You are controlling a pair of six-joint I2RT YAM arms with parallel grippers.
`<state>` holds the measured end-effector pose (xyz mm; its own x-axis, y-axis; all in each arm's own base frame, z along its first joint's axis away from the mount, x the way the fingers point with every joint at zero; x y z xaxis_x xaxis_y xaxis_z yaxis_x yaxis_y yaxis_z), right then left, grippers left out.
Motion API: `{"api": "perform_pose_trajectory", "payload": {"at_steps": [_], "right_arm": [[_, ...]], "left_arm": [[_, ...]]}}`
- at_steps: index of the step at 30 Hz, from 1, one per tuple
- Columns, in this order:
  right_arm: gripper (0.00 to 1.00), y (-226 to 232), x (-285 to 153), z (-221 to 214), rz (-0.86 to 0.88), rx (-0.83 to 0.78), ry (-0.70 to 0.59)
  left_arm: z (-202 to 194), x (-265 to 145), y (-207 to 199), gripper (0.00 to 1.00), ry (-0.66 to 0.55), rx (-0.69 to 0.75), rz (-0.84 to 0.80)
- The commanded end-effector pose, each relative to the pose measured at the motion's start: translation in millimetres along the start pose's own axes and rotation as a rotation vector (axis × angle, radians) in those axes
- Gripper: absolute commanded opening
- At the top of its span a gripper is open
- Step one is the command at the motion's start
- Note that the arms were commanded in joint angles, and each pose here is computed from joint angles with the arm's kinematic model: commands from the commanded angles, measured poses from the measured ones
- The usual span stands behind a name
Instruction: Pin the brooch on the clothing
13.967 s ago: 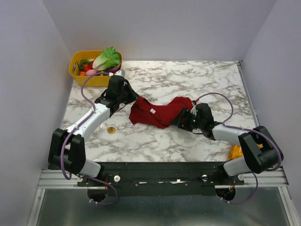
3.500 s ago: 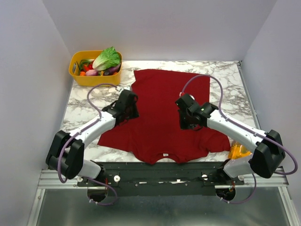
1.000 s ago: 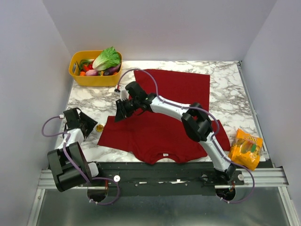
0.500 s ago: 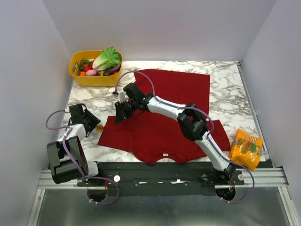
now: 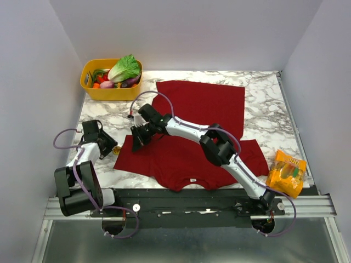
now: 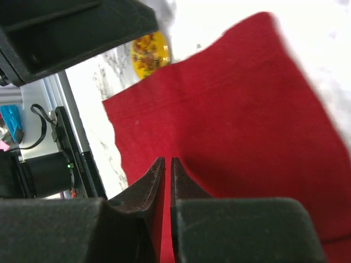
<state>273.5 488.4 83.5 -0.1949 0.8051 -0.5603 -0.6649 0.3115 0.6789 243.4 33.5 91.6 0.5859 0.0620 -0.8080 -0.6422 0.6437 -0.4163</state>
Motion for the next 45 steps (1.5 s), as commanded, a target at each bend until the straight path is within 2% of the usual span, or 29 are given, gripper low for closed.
{"api": "perform_pose_trajectory", "payload": {"at_steps": [1, 4, 5, 7, 29, 33, 40, 45], "right_arm": [[0.16, 17, 12, 1, -0.003, -0.018, 0.003], [0.15, 19, 15, 4, -0.023, -0.017, -0.011], [0.11, 16, 17, 3, -0.030, -0.011, -0.013], [0.10, 18, 19, 8, -0.048, -0.006, -0.031], [0.08, -2, 55, 5, -0.022, 0.114, -0.037], [0.08, -5, 58, 3, -0.018, 0.126, -0.032], [0.08, -6, 58, 2, -0.017, 0.135, -0.029], [0.06, -16, 56, -13, -0.087, 0.164, 0.012]], "left_arm": [[-3, -15, 8, 0.51, 0.030, 0.019, 0.103], [-3, -21, 6, 0.52, 0.025, 0.025, 0.112], [-3, -21, 7, 0.52, 0.021, 0.022, 0.120], [-6, -21, 9, 0.53, 0.029, 0.020, 0.125], [2, -8, 3, 0.61, 0.026, 0.026, 0.096], [-1, -3, 2, 0.67, 0.062, 0.028, 0.088], [-10, 7, 1, 0.67, 0.163, 0.049, 0.114], [-15, 8, -9, 0.67, 0.230, 0.091, 0.155]]}}
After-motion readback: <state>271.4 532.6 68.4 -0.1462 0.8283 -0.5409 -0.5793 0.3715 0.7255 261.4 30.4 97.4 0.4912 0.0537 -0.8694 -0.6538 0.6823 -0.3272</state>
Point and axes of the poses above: each gripper's point midway between its finger pads, its own x axis out along the fingers, its own y axis along the line the jaws close on, z = x × y, the point moved 8 cm from there along -x, back along the fingers, and after that the axes turned 2 degrees about -x, right-handed, at the moved point
